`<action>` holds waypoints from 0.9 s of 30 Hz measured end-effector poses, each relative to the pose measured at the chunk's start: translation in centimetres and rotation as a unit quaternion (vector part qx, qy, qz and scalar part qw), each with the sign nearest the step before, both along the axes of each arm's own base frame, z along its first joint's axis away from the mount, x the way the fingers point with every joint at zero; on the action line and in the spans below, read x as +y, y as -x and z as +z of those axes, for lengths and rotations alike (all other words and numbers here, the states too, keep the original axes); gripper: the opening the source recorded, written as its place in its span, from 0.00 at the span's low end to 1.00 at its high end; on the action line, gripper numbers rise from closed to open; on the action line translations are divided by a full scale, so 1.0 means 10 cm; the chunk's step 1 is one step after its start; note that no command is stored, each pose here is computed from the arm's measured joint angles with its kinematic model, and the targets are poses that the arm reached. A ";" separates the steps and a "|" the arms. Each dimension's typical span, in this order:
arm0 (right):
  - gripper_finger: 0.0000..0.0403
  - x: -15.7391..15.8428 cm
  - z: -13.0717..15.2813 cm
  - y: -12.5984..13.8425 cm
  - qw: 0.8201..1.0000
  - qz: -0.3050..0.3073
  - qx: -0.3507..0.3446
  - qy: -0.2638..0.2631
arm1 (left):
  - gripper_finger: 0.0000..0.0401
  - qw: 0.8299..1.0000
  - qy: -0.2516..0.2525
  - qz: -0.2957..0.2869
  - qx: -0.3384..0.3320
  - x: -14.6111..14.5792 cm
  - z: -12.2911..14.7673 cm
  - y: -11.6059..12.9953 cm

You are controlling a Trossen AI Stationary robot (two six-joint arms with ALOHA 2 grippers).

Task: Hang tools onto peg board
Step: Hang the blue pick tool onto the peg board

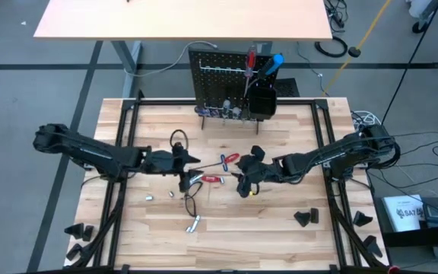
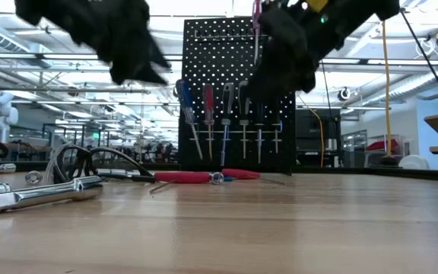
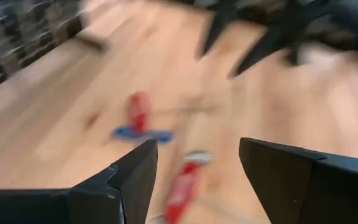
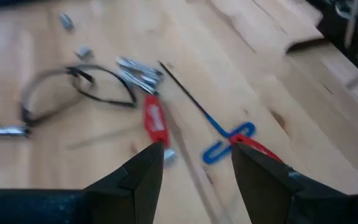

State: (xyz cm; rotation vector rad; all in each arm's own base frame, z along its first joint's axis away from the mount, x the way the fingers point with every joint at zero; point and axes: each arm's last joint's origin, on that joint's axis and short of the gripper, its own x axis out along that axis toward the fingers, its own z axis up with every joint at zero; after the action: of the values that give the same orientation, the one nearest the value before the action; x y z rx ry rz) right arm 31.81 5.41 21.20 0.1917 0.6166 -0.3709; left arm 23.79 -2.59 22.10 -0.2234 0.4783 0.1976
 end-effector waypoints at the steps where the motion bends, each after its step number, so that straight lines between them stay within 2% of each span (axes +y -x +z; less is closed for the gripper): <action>1: 0.46 -0.02 -0.03 0.00 1.000 -0.004 0.010 0.002 | 0.59 1.000 -0.009 0.020 0.014 0.05 -0.06 -0.01; 4: 0.46 -0.04 -0.07 0.02 0.999 -0.015 0.029 -0.006 | 0.59 0.998 -0.047 0.032 0.042 0.18 -0.16 -0.13; 8: 0.46 -0.05 -0.10 0.04 0.999 -0.021 0.047 -0.006 | 0.59 0.991 -0.088 -0.012 0.105 0.30 -0.36 -0.36; 11: 0.46 -0.07 -0.10 0.05 0.999 -0.022 0.050 -0.002 | 0.59 0.985 -0.102 -0.019 0.138 0.40 -0.50 -0.48; 13: 0.46 -0.07 -0.10 0.05 0.998 -0.022 0.051 -0.002 | 0.59 0.983 -0.100 -0.026 0.154 0.49 -0.60 -0.53; 18: 0.46 -0.07 -0.10 0.05 0.998 -0.022 0.053 -0.001 | 0.58 0.987 -0.051 -0.060 0.140 0.69 -0.82 -0.65; 23: 0.46 -0.07 -0.12 0.07 0.998 -0.022 0.066 0.002 | 0.49 0.988 -0.072 -0.073 0.115 0.73 -0.91 -0.73; 27: 0.46 -0.08 -0.14 0.09 0.996 -0.022 0.082 0.006 | 0.41 0.987 -0.072 -0.081 0.122 0.70 -1.05 -0.78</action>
State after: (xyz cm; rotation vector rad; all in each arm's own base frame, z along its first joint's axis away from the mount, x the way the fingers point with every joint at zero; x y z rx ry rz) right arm 30.88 4.62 19.80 0.1645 0.7716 -0.4366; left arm 31.57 4.44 11.56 -0.0179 0.7203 0.1003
